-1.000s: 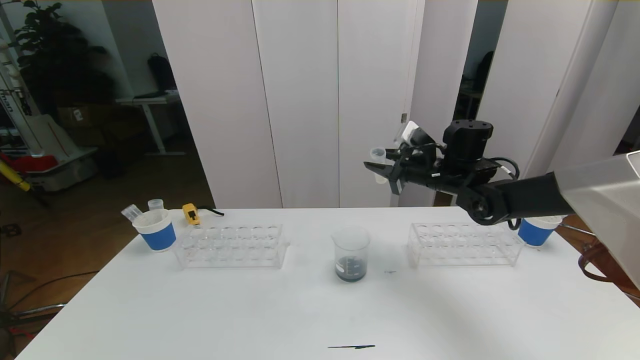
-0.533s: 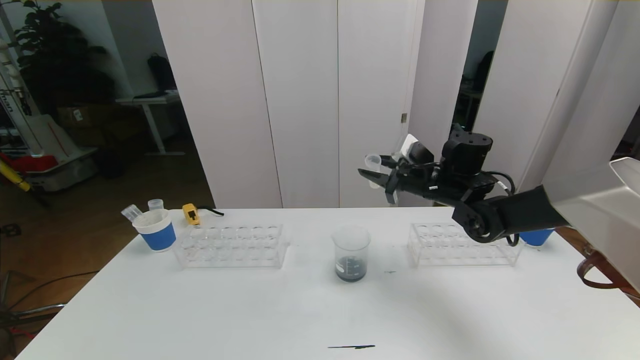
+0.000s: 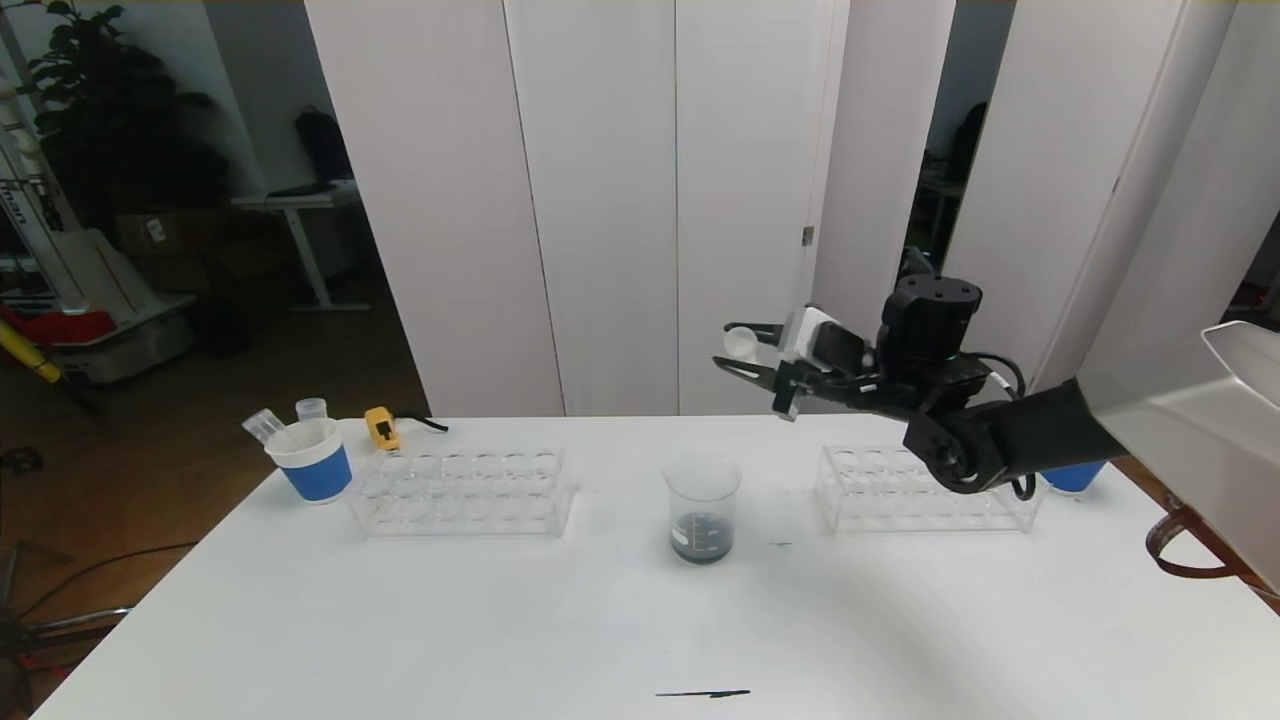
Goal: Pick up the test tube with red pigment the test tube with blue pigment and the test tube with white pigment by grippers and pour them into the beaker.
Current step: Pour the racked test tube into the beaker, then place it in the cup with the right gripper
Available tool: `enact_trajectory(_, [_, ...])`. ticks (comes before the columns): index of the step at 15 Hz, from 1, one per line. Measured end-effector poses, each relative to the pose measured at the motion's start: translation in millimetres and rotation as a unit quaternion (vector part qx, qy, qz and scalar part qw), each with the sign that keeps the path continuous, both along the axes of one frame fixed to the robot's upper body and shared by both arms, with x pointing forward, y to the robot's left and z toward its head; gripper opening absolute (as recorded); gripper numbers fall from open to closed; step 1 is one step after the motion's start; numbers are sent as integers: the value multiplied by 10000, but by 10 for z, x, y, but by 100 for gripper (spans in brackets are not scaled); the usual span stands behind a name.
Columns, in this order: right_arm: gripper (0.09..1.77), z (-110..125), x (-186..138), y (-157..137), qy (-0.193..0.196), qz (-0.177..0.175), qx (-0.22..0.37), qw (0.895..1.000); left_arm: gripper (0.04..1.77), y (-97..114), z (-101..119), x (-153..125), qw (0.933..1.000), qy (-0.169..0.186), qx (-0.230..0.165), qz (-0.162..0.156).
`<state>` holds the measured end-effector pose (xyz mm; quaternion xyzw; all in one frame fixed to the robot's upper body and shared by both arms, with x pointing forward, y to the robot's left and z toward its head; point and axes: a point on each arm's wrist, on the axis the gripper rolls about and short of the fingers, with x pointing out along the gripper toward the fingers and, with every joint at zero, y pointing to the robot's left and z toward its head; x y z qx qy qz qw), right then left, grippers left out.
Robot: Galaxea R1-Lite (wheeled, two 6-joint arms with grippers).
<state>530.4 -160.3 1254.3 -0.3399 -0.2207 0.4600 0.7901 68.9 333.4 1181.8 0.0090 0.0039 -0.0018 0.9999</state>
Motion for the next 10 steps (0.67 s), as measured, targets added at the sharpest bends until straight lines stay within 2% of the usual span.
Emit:
enact_trajectory(5, [58,-48,26,53,-621,481,-370,9962,175,0,0,0,10000,0,1,-3])
enact_trajectory(7, [58,-78,34,47,-959,713,-527,9914,175,0,0,0,10000,-2,1,0])
enact_trajectory(10, [58,-95,56,17,-1276,753,-664,9867,175,0,0,0,10000,0,0,0])
